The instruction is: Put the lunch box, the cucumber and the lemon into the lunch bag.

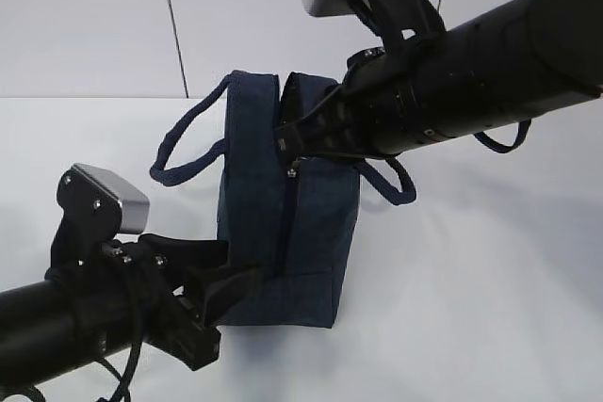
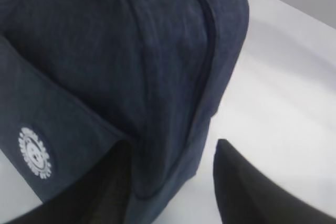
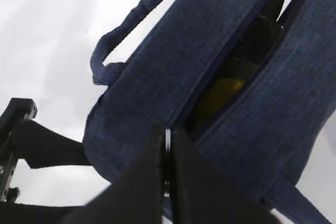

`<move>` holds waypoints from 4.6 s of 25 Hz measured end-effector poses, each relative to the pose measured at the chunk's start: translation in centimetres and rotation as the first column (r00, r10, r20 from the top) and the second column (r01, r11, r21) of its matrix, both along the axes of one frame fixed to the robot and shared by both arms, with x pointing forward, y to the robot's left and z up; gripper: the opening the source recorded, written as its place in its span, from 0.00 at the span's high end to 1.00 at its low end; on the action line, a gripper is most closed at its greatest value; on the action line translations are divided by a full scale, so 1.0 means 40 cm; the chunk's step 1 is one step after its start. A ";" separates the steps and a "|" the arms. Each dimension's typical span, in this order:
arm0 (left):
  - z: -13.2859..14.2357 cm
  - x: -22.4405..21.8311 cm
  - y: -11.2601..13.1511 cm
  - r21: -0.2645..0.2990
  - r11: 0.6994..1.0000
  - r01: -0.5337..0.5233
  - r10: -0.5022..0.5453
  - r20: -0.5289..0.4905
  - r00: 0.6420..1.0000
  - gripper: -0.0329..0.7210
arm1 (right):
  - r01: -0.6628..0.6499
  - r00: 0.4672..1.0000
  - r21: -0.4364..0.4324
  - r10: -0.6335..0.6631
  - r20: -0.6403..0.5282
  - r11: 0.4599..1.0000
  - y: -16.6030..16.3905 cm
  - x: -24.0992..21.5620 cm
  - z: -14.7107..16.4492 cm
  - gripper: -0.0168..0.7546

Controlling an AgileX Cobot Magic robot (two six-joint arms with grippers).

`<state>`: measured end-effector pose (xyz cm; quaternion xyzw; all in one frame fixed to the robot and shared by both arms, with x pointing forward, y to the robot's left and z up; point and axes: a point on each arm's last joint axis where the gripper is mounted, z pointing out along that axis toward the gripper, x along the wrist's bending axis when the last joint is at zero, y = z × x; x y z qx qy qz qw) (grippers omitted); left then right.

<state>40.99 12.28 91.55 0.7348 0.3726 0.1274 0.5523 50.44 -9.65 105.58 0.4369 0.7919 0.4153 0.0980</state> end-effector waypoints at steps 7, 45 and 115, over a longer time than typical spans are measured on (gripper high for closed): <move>0.006 0.015 -0.003 -0.051 0.998 -0.035 0.038 0.057 0.998 0.46 | -0.002 1.000 -0.002 0.002 0.002 1.000 0.000 0.000 0.000 1.00; -0.056 0.029 -0.011 -0.071 0.996 -0.056 0.060 0.059 0.996 0.94 | 0.027 0.998 -0.003 -0.027 0.061 1.000 0.008 0.030 -0.020 1.00; 0.043 -0.028 0.010 -0.184 0.980 0.070 -0.045 0.141 0.989 0.57 | 0.020 0.992 -0.001 -0.020 0.126 1.000 0.010 0.085 0.003 1.00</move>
